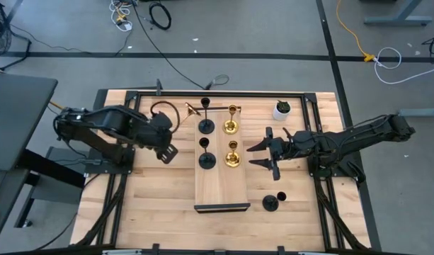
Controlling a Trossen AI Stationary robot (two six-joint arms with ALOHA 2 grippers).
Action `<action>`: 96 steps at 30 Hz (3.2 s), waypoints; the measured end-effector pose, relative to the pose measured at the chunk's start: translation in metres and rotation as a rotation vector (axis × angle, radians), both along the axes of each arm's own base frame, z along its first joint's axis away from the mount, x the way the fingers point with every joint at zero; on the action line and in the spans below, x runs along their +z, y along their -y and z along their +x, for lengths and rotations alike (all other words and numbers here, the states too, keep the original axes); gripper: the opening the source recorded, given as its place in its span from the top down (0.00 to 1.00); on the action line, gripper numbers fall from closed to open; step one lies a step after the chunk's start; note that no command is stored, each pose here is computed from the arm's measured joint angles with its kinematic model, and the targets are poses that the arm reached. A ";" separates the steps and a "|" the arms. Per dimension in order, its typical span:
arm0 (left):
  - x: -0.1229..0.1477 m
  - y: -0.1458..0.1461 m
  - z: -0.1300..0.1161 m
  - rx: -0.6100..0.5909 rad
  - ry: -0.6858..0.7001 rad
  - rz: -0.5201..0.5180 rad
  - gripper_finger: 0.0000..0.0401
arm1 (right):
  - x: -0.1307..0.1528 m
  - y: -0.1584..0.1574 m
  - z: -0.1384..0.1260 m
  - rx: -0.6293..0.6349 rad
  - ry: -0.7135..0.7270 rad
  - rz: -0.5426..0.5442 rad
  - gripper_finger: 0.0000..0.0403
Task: Pick & Place candle stick holders
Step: Put the golden candle holder on the shelf
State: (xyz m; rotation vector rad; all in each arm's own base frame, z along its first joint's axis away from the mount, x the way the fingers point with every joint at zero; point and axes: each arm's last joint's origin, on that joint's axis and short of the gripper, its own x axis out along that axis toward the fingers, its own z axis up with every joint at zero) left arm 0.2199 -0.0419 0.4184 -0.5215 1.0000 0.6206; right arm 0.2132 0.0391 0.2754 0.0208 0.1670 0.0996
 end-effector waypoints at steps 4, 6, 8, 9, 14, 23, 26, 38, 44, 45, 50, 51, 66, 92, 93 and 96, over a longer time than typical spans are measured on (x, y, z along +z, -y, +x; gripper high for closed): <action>0.020 0.007 -0.005 -0.051 0.077 -0.011 0.91 | 0.007 0.000 0.001 -0.013 0.071 0.012 0.52; 0.029 0.009 -0.008 -0.063 0.112 -0.015 0.91 | 0.009 0.001 0.001 -0.038 0.097 0.013 0.52; 0.036 0.012 -0.009 -0.092 0.138 -0.022 0.91 | 0.012 0.002 0.001 -0.057 0.117 -0.007 0.52; 0.038 0.013 -0.010 -0.101 0.146 -0.027 0.91 | 0.014 0.001 0.002 -0.059 0.120 -0.023 0.52; 0.047 0.018 -0.012 -0.146 0.176 -0.041 0.91 | 0.041 -0.001 0.004 -0.078 0.195 -0.155 0.52; 0.041 0.029 0.004 -0.231 0.130 -0.089 0.91 | 0.086 -0.010 0.023 -0.187 0.117 -0.474 0.52; 0.042 0.030 0.007 -0.252 0.156 -0.096 0.91 | 0.094 -0.021 0.033 -0.213 0.104 -0.604 0.52; 0.083 0.026 0.006 -0.309 0.370 -0.103 0.91 | 0.107 -0.072 0.065 -0.538 0.008 -1.012 0.61; 0.087 0.028 0.011 -0.319 0.413 -0.124 0.91 | 0.105 -0.089 0.073 -0.556 0.052 -1.122 0.67; 0.087 0.029 0.013 -0.322 0.418 -0.129 0.91 | 0.104 -0.092 0.075 -0.553 0.054 -1.138 0.68; 0.084 0.034 0.025 -0.339 0.422 -0.154 0.91 | 0.093 -0.105 0.084 -0.509 0.068 -1.250 0.68; 0.083 0.034 0.029 -0.340 0.424 -0.161 0.91 | 0.091 -0.107 0.087 -0.500 0.079 -1.271 0.68; 0.058 0.050 0.084 -0.434 0.407 -0.249 0.91 | 0.088 -0.116 0.094 -0.522 0.141 -1.504 0.53; 0.057 0.032 0.100 -0.454 0.451 -0.254 0.91 | 0.087 -0.112 0.097 -0.508 0.061 -1.718 0.58; 0.057 0.032 0.100 -0.453 0.451 -0.253 0.91 | 0.087 -0.111 0.098 -0.508 0.061 -1.730 0.58; 0.057 0.032 0.100 -0.455 0.451 -0.256 0.91 | 0.088 -0.106 0.100 -0.504 0.081 -1.749 0.57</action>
